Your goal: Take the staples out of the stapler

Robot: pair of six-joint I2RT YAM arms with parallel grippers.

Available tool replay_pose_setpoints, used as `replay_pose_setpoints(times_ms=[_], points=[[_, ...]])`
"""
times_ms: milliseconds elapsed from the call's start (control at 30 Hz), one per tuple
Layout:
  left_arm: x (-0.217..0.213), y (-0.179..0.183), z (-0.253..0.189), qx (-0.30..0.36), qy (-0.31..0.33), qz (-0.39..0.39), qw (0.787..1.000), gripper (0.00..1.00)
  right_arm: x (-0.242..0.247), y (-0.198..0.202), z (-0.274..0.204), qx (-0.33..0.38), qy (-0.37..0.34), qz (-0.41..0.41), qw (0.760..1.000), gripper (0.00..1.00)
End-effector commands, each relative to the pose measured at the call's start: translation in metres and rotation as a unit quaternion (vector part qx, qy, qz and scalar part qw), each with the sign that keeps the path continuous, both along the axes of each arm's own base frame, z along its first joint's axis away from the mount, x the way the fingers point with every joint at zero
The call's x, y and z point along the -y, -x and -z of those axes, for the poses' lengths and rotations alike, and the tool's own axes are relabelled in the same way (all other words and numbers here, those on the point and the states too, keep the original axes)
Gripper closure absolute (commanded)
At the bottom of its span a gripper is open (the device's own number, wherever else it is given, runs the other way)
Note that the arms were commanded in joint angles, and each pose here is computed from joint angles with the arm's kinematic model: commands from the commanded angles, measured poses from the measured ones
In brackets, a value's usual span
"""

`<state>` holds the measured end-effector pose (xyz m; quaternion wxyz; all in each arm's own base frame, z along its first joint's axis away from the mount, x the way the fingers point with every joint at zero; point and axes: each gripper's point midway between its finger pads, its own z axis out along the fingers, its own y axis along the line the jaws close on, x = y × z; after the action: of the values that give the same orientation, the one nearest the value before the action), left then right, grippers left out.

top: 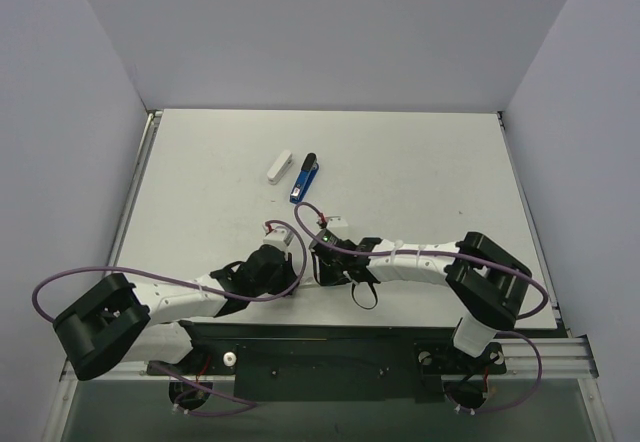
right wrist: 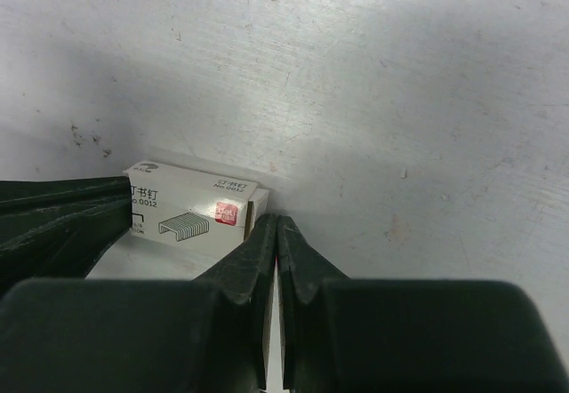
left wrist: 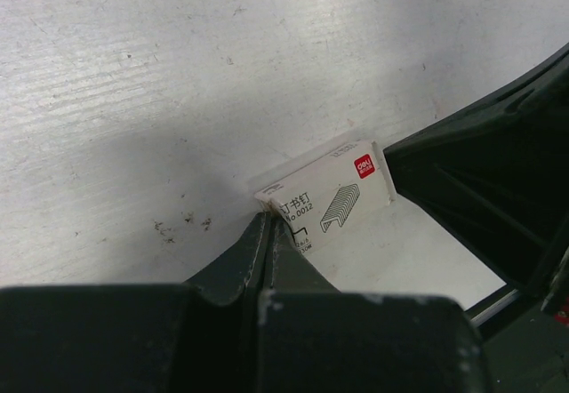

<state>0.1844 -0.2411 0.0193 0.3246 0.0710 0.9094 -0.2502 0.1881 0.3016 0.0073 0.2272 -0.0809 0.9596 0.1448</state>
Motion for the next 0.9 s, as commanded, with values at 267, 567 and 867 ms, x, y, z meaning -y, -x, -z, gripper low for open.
replay_pose_setpoints(times_ms=[267,567,867], points=[[0.008,-0.004,-0.005,0.008,0.012,0.005,1.000,1.00,-0.020,0.005,-0.002,-0.006,-0.012,-0.011,1.000,1.00],[0.007,-0.007,-0.025,0.025,0.020,0.003,0.999,1.00,0.003,0.001,-0.012,0.021,0.010,0.002,1.000,1.00],[-0.011,-0.013,-0.060,0.059,0.000,-0.020,0.998,0.97,0.034,-0.015,-0.045,0.079,0.029,0.024,0.996,0.83]])
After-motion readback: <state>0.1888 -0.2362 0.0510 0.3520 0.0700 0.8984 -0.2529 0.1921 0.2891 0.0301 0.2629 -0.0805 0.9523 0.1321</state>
